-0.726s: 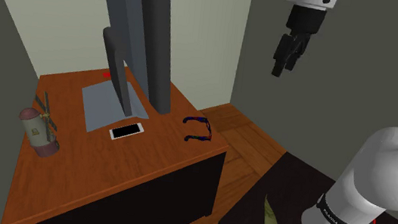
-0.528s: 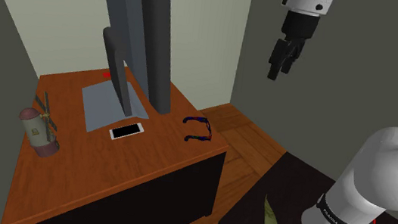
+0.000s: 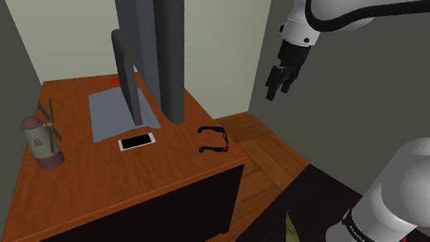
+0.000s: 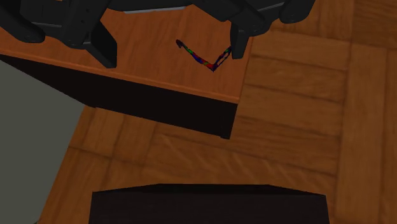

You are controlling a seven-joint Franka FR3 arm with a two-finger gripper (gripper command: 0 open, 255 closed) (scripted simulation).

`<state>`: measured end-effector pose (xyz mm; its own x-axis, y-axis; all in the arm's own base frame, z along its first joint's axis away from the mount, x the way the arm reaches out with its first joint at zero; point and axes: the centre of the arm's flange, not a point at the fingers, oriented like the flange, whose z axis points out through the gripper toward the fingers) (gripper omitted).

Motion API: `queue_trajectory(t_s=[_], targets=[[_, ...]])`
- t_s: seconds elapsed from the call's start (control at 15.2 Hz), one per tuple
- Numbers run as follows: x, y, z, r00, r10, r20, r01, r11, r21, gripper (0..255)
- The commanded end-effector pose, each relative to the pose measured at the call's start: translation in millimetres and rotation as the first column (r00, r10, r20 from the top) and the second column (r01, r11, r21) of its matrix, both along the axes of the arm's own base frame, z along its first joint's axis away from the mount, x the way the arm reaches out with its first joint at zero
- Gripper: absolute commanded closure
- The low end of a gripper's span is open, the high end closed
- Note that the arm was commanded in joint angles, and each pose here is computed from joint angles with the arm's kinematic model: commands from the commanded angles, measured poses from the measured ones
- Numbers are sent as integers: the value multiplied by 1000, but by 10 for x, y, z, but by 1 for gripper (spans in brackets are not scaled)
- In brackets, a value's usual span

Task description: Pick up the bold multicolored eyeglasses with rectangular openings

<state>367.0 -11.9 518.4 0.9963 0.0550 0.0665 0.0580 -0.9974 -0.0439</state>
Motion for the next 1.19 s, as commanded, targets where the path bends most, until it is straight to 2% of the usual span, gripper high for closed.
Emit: queue_trajectory(t_s=[0.0,1.12], targets=[[152,-49,-175,1000,-1,6,1,1000,-1,0],[1545,-539,-1826,999,-11,34,11,1000,-11,0]])
